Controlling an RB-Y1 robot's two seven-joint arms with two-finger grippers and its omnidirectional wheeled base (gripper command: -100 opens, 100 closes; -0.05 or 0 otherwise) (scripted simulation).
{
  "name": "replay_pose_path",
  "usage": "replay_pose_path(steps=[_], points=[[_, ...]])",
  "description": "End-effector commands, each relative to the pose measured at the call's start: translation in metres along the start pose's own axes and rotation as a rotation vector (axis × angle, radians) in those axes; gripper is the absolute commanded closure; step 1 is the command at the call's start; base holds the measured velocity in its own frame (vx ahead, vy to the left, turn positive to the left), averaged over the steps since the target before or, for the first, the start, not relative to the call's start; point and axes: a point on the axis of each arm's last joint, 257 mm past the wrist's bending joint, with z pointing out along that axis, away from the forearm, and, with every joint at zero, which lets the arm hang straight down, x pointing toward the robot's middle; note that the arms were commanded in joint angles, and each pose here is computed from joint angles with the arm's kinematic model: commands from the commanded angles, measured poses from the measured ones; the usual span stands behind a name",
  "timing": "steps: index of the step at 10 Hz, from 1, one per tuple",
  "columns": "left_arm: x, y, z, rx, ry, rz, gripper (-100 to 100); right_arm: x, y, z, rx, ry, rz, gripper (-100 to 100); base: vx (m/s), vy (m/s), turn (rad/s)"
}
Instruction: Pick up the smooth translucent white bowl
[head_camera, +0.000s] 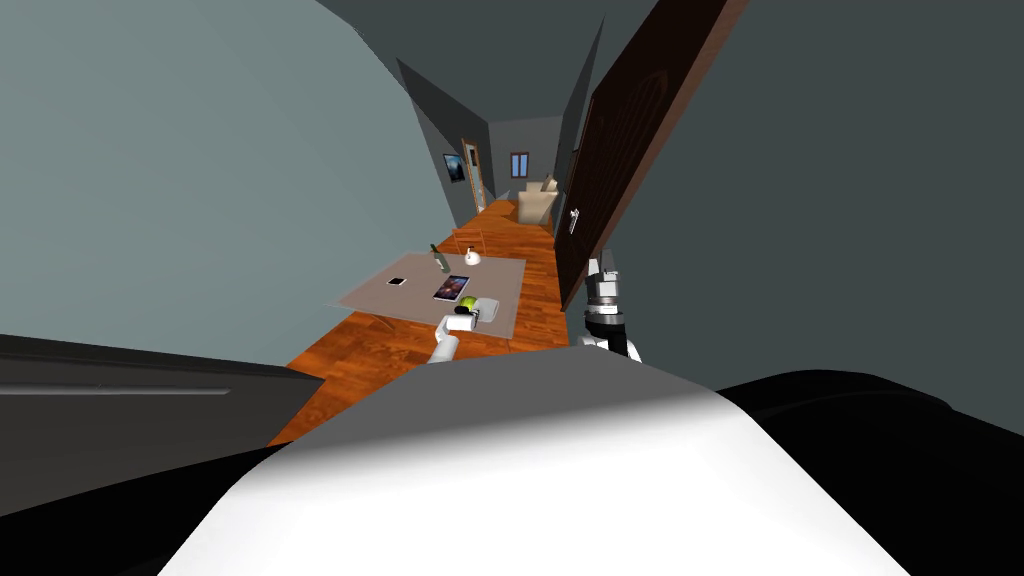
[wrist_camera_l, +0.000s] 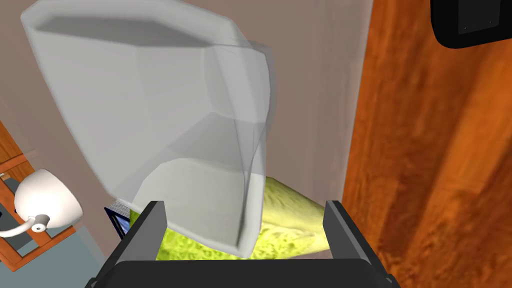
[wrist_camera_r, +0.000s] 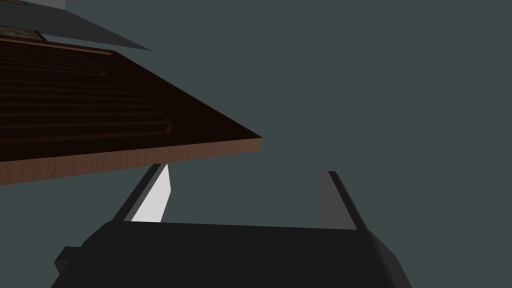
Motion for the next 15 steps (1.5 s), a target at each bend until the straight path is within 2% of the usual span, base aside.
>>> replay_pose_path(steps=[1, 2, 6, 7, 11, 12, 13, 15], points=[[0.000, 0.000, 0.000, 0.000, 0.000, 0.000, 0, 0.000, 0.000, 0.000, 0.000, 0.000, 0.000, 0, 0.000, 0.000, 0.000], [0.001, 0.007, 0.006, 0.000, -0.002, -0.003, -100, 0.000, 0.000, 0.000, 0.000, 0.000, 0.000, 0, 0.031, 0.002, -0.025], [0.003, 0.014, 0.011, -0.002, -0.003, -0.006, -100, 0.000, 0.000, 0.000, 0.000, 0.000, 0.000, 0, 0.038, 0.001, -0.016], [0.002, 0.014, 0.011, 0.000, -0.003, -0.007, 100, 0.000, 0.000, 0.000, 0.000, 0.000, 0.000, 0, 0.000, 0.000, 0.000], [0.004, 0.015, 0.012, -0.004, -0.003, 0.006, 100, 0.000, 0.000, 0.000, 0.000, 0.000, 0.000, 0, 0.000, 0.000, -0.010], [0.004, 0.015, 0.012, -0.004, -0.002, 0.004, 0, 0.000, 0.000, 0.000, 0.000, 0.000, 0.000, 0, 0.000, 0.000, 0.000], [0.001, 0.007, 0.006, 0.000, -0.002, -0.003, 100, 0.000, 0.000, 0.000, 0.000, 0.000, 0.000, 0, -0.036, -0.010, 0.053], [0.000, 0.000, 0.000, 0.001, 0.000, 0.000, 100, 0.000, 0.000, 0.000, 0.000, 0.000, 0.000, 0, -0.062, 0.002, 0.039]])
